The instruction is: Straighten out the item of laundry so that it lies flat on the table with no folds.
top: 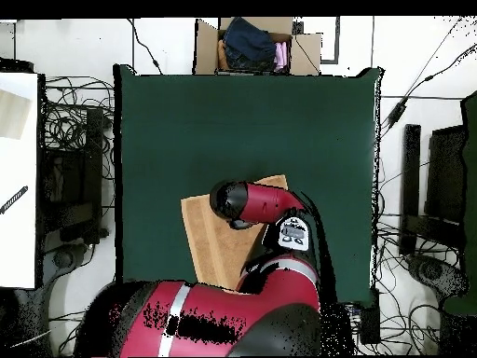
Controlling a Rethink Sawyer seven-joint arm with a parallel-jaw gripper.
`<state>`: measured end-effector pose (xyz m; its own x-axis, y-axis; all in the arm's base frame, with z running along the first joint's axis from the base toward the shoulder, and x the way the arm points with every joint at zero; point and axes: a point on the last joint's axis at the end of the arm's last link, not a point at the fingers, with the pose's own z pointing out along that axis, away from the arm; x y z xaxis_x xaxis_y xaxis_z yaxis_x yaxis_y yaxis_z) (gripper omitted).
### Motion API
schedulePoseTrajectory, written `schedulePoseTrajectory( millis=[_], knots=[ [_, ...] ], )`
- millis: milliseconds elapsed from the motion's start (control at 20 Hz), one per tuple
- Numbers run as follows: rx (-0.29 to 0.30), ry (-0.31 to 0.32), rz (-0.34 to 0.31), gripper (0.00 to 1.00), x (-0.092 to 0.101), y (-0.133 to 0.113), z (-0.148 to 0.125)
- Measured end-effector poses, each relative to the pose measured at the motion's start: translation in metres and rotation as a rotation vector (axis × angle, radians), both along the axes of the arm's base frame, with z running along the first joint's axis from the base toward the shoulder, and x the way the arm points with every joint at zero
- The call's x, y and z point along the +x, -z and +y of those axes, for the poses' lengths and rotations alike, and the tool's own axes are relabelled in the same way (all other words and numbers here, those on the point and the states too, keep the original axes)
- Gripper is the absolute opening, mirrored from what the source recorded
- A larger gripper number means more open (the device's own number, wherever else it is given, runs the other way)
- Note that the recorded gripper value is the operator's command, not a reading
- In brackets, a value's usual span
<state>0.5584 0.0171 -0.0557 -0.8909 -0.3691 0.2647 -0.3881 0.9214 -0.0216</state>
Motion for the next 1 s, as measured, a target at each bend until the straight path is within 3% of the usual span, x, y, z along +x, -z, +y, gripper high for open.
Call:
schedulePoseTrajectory(
  millis=[1000],
  knots=[
    [-0.023,-0.026,0.007,1.0,0.0031,-0.0031,0.0074]
  ],
)
